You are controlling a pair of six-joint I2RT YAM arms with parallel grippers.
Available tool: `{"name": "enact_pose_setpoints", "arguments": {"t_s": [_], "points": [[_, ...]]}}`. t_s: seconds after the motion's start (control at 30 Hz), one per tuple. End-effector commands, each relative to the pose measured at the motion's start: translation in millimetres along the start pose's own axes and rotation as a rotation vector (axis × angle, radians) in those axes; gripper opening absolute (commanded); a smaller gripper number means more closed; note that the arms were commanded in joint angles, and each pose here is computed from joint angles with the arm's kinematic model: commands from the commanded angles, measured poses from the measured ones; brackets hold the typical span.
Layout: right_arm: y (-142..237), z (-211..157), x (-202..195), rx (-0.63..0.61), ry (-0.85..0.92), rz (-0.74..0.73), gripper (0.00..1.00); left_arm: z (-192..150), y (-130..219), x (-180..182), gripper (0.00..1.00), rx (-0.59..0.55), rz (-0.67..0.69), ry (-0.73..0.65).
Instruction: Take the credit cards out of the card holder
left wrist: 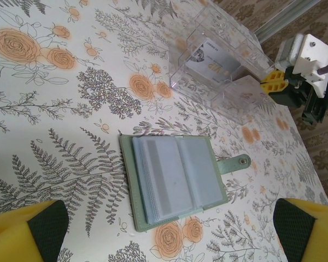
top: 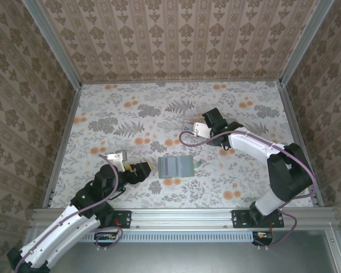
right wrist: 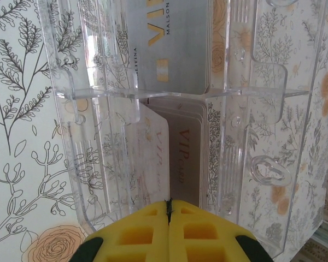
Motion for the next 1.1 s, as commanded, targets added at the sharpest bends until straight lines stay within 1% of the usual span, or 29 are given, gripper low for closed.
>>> {"name": "enact_pose_setpoints", "arguments": {"t_s": [0.0, 0.03, 0.07, 0.17, 0.33, 0.37, 0.4, 0.67, 1.07], "points": [[-2, 1, -11, 0.014, -0.025, -0.027, 0.06, -2, 0, 4, 1.0, 0.001, 0.005, -0.002], [-3, 0, -12, 0.021, -0.029, -0.033, 0.12, -2, 0, 4, 1.0, 0.0, 0.006, -0.001], [-3, 0, -12, 0.023, -0.033, -0.034, 0.14, -2, 0, 4, 1.0, -0.001, 0.003, -0.002], [-3, 0, -14, 0.023, -0.045, -0.039, 0.18, -3, 0, 5, 1.0, 0.0, 0.007, -0.003], [-4, -1, -16, 0.035, -0.045, -0.052, 0.21, -4, 0, 6, 1.0, 0.005, 0.009, -0.006], [-5, -1, -16, 0.036, -0.045, -0.051, 0.27, -4, 0, 6, 1.0, 0.004, 0.009, -0.003], [-5, -1, -16, 0.037, -0.046, -0.054, 0.3, -4, 0, 6, 1.0, 0.004, 0.008, -0.003], [-13, 0, -34, 0.074, -0.078, -0.133, 0.3, -5, 1, 7, 1.0, 0.006, 0.009, -0.003], [-13, -3, -42, 0.083, -0.134, -0.155, 0.3, -6, 2, 10, 1.0, 0.001, 0.009, 0.003]]}}
Point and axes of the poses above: each hand's point on the last joint's axis, 136 mm out from that joint toward the fingers, its own y axis back along the fingers, its own x axis along the line the jaws close on, z = x × y, the point moved 1 cm from there along y, back along the fingers, and after that the axes turned 1 degree about -y, right-handed, at the moved point
